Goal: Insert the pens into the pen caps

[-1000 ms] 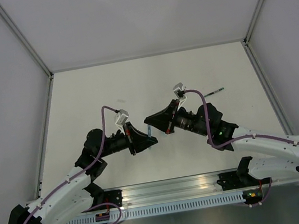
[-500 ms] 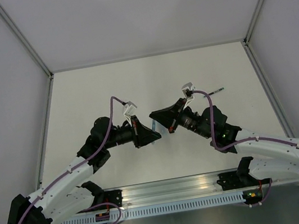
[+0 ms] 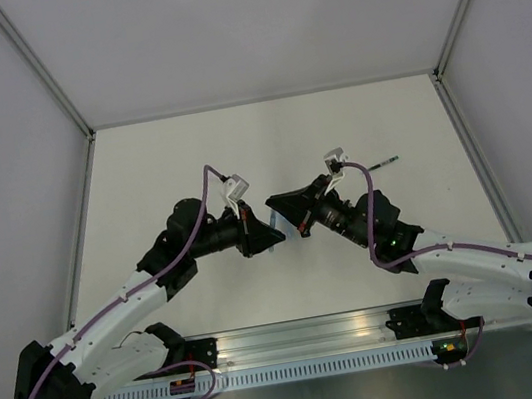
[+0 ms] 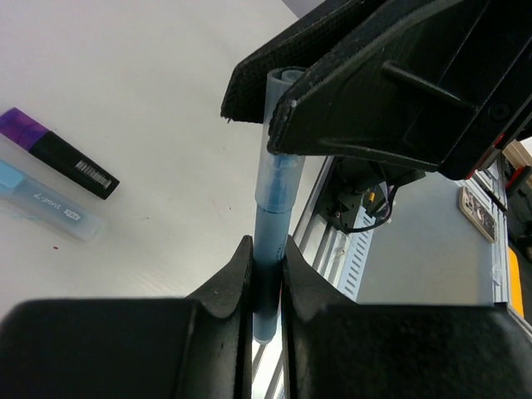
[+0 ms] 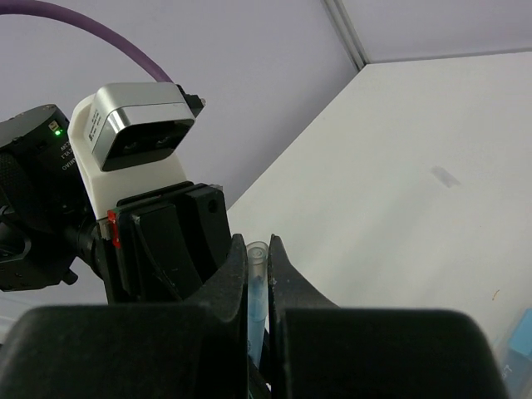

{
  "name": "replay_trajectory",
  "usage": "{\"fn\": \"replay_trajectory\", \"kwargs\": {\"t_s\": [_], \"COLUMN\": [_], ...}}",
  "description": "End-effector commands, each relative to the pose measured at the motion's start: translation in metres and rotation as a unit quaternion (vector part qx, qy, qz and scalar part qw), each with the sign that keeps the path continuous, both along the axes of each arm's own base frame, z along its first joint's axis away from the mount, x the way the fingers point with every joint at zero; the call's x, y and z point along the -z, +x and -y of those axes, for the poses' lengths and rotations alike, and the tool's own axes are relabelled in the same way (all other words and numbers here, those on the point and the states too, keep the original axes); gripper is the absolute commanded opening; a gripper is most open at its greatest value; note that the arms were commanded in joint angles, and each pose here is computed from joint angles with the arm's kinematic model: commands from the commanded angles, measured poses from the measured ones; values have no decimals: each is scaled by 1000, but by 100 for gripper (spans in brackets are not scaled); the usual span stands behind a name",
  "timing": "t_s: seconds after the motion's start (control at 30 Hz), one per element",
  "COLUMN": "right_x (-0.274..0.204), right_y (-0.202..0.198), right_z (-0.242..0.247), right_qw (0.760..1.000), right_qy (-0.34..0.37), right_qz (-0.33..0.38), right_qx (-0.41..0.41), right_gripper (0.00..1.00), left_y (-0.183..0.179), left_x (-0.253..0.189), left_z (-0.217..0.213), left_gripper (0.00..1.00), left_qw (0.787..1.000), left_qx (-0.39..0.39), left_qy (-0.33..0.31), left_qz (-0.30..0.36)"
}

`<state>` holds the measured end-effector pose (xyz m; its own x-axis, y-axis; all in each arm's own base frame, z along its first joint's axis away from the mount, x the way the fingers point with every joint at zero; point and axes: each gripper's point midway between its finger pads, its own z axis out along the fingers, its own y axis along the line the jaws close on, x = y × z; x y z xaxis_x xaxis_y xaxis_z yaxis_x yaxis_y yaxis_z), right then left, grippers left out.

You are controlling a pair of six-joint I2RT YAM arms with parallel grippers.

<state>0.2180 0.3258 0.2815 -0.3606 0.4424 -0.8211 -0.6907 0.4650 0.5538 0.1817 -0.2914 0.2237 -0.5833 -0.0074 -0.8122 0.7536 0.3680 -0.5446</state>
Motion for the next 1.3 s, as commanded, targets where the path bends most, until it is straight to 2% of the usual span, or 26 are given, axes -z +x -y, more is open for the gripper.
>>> {"fn": "replay_trajectory", "kwargs": {"t_s": [0.0, 0.23, 0.47, 0.7, 1.07, 1.27], "right_x": [112, 100, 86, 84, 66, 50], "right_y": [-105, -124, -151, -172, -181, -153], "right_z": [-21, -20, -19, -12, -6, -18], "right_qw": [957, 945, 921, 900, 900, 927], "right_qy": [-137, -140, -122, -107, -80, -83], "right_qz": [-115, -50, -2, 0, 6, 30], "right_qx": [-227, -291, -370, -422, -429, -366], "right_gripper": [0, 0, 0, 0, 0, 0], "left_y": [87, 68, 35, 23, 17, 20], "left_x": [-160, -179, -187, -191, -192, -180], "left_z": [-37, -32, -26, -40, -45, -37], "left_gripper": [2, 2, 2, 2, 2, 2], "left_qw": [946, 949, 949, 945, 946, 951], "left_qx": [-213, -143, -67, -66, -61, -44], "left_qy": [-160, -202, -228, -230, -230, -228], "left_qz": [186, 193, 205, 224, 221, 205]}}
